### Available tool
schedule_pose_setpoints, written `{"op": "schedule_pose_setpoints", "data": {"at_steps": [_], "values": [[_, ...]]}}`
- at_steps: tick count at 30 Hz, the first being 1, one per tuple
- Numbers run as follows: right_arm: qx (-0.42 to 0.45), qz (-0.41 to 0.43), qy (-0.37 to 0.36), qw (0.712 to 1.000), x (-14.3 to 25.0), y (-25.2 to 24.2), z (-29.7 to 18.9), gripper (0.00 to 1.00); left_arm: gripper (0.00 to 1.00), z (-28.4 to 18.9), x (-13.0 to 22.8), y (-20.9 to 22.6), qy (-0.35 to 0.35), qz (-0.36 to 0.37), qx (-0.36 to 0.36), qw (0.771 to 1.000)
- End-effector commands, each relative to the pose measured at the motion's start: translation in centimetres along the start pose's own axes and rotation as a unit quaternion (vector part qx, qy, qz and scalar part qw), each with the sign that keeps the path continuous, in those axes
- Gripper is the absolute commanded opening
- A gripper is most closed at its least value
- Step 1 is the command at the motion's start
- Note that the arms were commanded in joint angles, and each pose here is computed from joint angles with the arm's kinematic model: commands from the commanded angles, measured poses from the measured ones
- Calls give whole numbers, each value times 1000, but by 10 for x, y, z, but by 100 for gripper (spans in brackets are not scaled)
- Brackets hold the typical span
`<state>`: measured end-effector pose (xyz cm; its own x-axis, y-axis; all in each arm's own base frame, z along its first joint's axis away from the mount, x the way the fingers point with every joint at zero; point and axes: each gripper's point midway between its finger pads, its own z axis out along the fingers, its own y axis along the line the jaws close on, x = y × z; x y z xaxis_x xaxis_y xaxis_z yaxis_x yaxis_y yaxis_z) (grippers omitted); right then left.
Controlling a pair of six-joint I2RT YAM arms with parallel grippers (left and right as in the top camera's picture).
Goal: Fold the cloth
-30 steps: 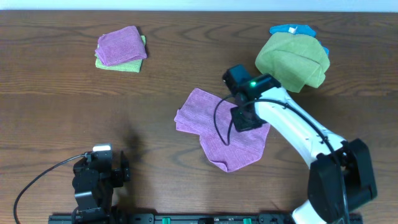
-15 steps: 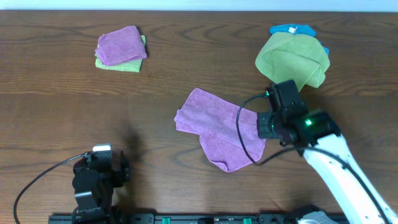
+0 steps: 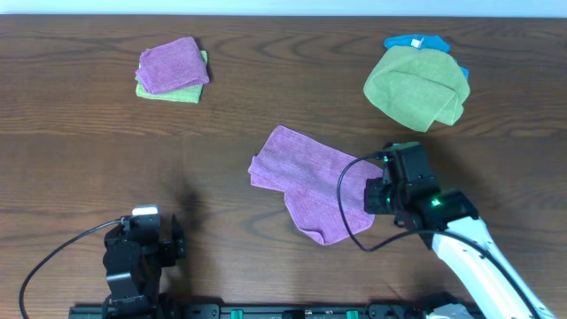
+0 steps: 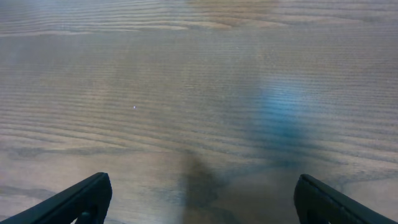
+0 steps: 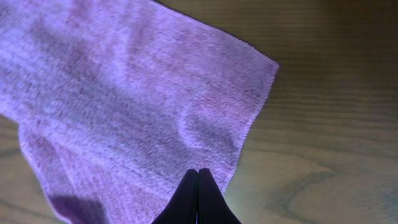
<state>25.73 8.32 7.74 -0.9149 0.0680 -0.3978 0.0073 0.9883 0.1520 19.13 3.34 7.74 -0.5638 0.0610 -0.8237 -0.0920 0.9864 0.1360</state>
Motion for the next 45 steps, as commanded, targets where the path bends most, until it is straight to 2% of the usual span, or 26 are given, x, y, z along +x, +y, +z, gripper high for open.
{"op": "schedule_pose_setpoints", "data": {"at_steps": [1,20,33,40,45], "values": [[1,23,31,999,10,-10,16,1,95,1,3,1,3,3,-2,1000],[13,33,73,997,15,-26,70,1,95,1,3,1,3,3,-2,1000],[5,33,67,997,9,-24,92,2,95,1,3,1,3,3,-2,1000],[0,36,98,995,17,-23,119,2,95,1,3,1,3,3,-2,1000],[-5,37,114,993,6,-17,134,2,95,1,3,1,3,3,-2,1000]]}}
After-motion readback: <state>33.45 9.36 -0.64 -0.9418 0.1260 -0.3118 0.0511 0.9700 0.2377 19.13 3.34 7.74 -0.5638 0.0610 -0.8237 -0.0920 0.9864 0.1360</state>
